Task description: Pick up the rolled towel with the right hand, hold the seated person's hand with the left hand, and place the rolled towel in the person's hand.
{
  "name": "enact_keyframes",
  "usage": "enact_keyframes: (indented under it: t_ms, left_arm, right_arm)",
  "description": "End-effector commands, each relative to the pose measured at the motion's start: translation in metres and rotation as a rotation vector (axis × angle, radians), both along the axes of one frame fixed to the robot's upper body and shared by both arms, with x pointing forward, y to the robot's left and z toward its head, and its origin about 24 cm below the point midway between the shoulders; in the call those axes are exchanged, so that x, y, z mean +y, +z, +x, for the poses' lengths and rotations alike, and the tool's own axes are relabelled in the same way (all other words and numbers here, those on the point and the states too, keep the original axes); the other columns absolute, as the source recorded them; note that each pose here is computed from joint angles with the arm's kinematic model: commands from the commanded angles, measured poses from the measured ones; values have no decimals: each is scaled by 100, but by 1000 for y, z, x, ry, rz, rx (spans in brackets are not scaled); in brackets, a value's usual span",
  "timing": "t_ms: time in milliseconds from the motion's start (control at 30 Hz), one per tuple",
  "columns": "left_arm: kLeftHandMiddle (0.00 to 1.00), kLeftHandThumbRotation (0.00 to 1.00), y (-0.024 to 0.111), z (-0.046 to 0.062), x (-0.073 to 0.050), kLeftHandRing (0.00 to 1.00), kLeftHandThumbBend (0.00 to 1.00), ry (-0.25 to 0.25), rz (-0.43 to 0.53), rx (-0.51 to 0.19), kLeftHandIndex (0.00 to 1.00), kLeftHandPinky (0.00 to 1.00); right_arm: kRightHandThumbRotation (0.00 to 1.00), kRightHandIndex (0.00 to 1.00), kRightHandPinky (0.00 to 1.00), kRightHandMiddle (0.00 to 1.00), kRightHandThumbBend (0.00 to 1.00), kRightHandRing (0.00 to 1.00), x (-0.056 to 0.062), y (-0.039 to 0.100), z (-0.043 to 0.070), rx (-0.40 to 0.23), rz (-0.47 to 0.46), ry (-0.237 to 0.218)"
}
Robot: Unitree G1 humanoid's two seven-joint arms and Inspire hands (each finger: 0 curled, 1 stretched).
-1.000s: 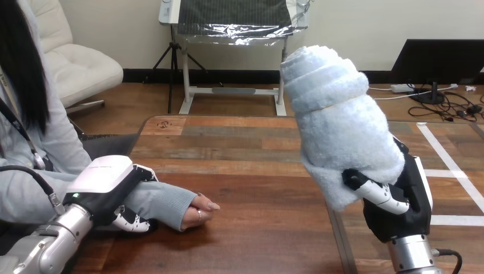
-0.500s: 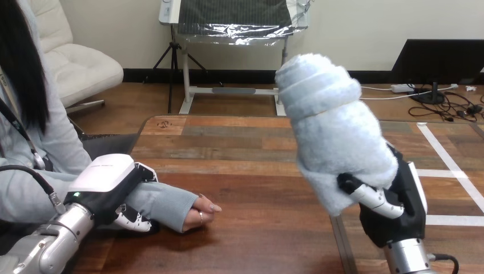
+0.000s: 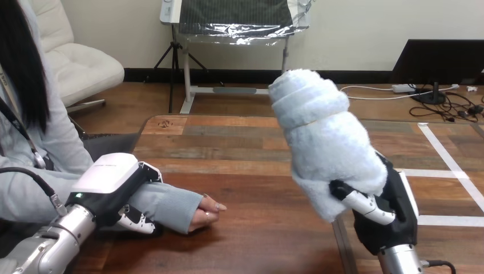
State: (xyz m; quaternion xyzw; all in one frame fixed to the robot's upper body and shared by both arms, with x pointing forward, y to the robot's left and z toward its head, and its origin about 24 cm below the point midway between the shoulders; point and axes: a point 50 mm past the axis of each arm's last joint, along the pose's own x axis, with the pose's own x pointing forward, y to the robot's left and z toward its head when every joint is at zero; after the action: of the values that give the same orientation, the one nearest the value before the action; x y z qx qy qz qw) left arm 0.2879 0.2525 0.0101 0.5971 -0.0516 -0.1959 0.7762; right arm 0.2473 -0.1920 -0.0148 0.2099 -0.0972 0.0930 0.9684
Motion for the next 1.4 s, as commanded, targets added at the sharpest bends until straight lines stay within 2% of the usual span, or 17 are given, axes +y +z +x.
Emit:
enact_keyframes:
  t_ms: [0,300,700,1367]
  left_arm:
    - [40,0,26,11,-8,36,92,-53,-54,-132,40,34]
    - [40,0,38,12,-15,35,90,-95,-73,-184,40,33]
    - [40,0,50,14,-24,35,90,-118,-90,-229,41,33]
    - [41,0,72,16,-36,36,89,-154,-127,-282,43,34]
  right_arm:
    - [0,32,19,36,70,24,10,29,28,-122,-29,20]
    - [0,32,20,36,71,24,12,24,31,-92,-47,25]
    - [0,32,20,37,73,25,17,17,33,-43,-46,41]
    - [0,34,20,36,71,25,26,9,35,-17,-54,69]
